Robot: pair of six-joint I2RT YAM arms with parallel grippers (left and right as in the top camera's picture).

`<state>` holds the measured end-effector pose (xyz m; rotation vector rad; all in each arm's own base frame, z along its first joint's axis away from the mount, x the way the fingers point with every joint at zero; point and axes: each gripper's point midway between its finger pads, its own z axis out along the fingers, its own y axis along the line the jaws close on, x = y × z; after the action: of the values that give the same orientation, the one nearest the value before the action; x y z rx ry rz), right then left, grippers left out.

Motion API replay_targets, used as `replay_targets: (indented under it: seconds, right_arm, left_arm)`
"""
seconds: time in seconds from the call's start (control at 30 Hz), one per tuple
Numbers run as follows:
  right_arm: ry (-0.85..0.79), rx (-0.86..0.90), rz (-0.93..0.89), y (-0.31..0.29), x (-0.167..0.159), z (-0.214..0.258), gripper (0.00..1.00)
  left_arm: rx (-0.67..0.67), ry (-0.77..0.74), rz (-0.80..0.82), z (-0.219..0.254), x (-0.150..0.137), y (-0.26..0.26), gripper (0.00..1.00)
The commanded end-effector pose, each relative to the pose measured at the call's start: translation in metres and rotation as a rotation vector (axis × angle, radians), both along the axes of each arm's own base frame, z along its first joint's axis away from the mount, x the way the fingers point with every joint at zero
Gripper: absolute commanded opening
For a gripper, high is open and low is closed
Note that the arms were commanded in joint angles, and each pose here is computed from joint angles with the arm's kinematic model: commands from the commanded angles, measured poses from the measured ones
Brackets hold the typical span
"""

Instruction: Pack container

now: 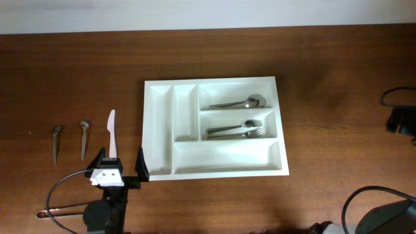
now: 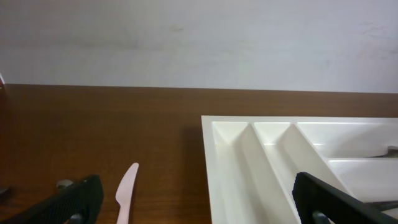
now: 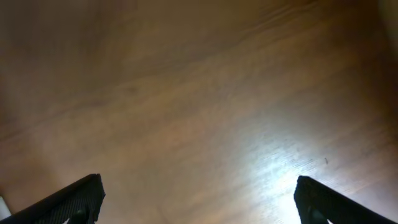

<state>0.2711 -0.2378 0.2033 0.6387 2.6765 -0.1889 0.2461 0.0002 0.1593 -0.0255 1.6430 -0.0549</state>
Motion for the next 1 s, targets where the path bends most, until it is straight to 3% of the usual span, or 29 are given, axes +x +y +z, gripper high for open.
replay_targets:
  seconds: [0.0,0.47,0.63,0.77,0.97]
  right_arm:
    - [-0.077,0.052,-0.168,-0.008,0.0,0.005,0.99]
    - [-0.091,0.074,-0.228,-0.01,0.0,0.003,0.99]
    - [-0.091,0.074,-0.228,-0.01,0.0,0.003,0.99]
    - [-0.091,0.074,-0.228,-0.01,0.0,0.003,0.99]
    - [-0.091,0.074,-0.228,-0.01,0.0,0.003,0.99]
  left_arm:
    - [-0.006,0.001,0.017,-0.002,0.0,0.003,0.99]
    - [-0.008,-0.001,0.009,-0.001,0.0,0.002,0.99]
    - [-0.185,-0.048,0.006,0.013,0.0,0.0,0.99]
    - [-0.192,-0.069,-0.037,0.032,-0.003,-0.007,0.99]
    - [-0.121,0.111,-0.001,0.056,-0.017,-0.003,0.99]
